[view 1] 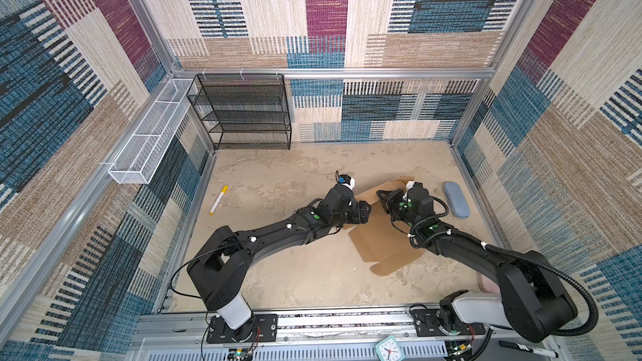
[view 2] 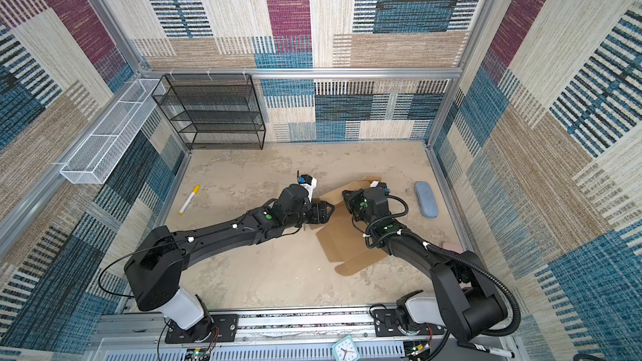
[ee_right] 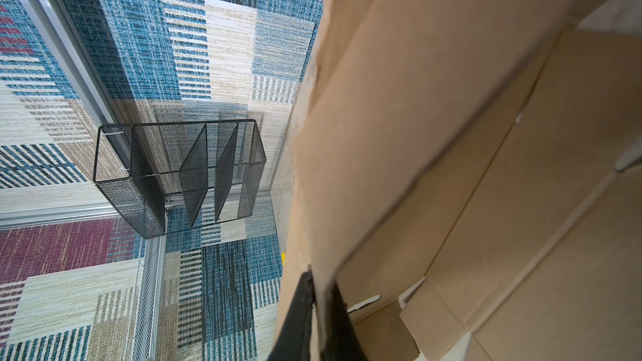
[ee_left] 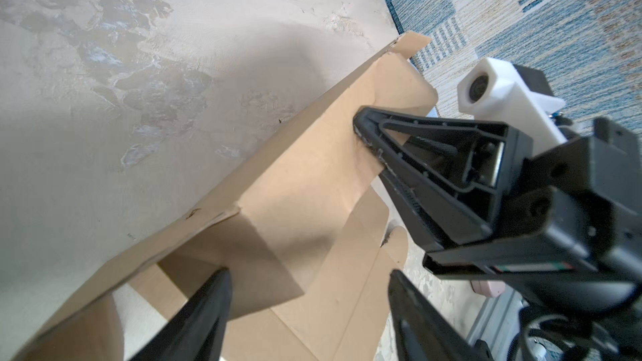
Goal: Fold the paper box
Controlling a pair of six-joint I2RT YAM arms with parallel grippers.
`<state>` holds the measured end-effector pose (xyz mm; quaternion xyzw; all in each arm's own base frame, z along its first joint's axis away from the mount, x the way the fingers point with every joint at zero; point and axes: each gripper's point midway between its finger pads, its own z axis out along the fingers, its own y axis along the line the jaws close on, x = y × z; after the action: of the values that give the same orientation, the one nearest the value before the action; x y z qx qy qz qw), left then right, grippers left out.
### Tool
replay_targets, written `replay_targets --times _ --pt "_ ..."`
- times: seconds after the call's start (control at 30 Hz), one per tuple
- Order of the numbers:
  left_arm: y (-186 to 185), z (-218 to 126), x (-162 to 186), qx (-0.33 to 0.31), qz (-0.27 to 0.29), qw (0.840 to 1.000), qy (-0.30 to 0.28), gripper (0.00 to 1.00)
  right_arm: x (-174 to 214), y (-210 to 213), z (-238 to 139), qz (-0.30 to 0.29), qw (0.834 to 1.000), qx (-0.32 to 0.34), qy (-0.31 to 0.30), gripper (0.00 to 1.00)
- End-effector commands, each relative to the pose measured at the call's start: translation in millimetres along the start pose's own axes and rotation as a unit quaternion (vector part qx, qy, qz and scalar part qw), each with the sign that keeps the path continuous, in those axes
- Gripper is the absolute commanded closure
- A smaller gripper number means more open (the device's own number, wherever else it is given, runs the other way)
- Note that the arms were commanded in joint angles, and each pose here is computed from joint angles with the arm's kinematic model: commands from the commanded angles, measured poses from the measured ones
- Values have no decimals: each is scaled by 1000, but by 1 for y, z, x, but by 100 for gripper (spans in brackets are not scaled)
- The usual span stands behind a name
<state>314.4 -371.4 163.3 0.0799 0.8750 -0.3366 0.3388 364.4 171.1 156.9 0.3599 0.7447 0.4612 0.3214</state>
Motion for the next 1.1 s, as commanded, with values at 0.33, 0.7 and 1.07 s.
replay_targets --times 0.33,0.7,1.07 --pt "-13 -9 -25 71 -51 992 -95 44 15 -26 -2 16 999 35 32 90" --pt "-6 -2 -26 44 -33 995 -85 36 14 -27 -4 18 999 40 30 90" --pt "-10 1 -29 61 -41 993 -97 58 13 -24 -7 21 999 41 28 89"
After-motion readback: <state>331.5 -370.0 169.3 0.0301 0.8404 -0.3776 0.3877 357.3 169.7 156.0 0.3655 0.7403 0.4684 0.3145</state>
